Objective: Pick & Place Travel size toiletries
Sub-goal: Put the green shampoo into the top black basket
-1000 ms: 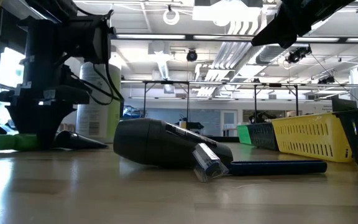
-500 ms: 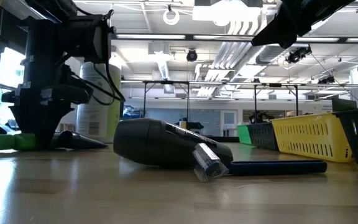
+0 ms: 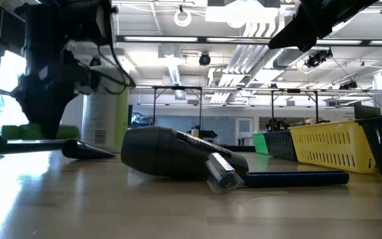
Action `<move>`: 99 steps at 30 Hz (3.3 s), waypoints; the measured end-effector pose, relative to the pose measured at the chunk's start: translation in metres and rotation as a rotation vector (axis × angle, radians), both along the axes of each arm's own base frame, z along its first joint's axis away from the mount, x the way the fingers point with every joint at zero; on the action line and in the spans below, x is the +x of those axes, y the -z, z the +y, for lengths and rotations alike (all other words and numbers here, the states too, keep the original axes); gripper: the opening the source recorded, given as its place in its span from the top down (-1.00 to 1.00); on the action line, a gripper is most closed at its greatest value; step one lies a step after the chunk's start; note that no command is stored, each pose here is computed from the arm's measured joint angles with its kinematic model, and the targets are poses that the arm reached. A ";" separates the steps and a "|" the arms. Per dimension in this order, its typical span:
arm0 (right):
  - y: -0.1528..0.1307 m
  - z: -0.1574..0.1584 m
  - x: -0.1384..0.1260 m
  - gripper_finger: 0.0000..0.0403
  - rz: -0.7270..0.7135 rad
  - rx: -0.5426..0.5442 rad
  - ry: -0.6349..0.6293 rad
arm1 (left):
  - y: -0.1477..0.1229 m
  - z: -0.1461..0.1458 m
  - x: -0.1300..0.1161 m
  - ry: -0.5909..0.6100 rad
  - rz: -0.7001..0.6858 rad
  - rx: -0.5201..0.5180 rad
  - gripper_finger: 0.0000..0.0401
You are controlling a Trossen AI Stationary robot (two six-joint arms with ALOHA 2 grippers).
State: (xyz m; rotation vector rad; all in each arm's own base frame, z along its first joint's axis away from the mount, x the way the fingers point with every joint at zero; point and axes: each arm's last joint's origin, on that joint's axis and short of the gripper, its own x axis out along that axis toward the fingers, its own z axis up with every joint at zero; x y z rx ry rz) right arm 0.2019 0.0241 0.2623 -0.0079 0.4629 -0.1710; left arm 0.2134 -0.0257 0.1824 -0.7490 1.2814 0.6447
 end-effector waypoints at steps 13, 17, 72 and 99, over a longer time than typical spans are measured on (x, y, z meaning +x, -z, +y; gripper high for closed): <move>-0.007 0.001 0.003 0.88 -0.072 -0.007 -0.010 | -0.105 0.006 -0.017 0.218 -0.482 0.170 0.13; -0.010 0.001 0.005 0.88 -0.115 -0.011 -0.014 | -0.140 0.007 -0.019 0.332 -0.708 0.321 0.13; -0.007 -0.006 0.068 0.52 -0.480 0.071 -0.078 | -0.130 0.027 0.084 0.693 -1.127 0.668 0.13; 0.010 -0.012 0.098 -0.74 -0.678 0.102 -0.132 | -0.130 0.027 0.084 0.707 -1.142 0.653 0.13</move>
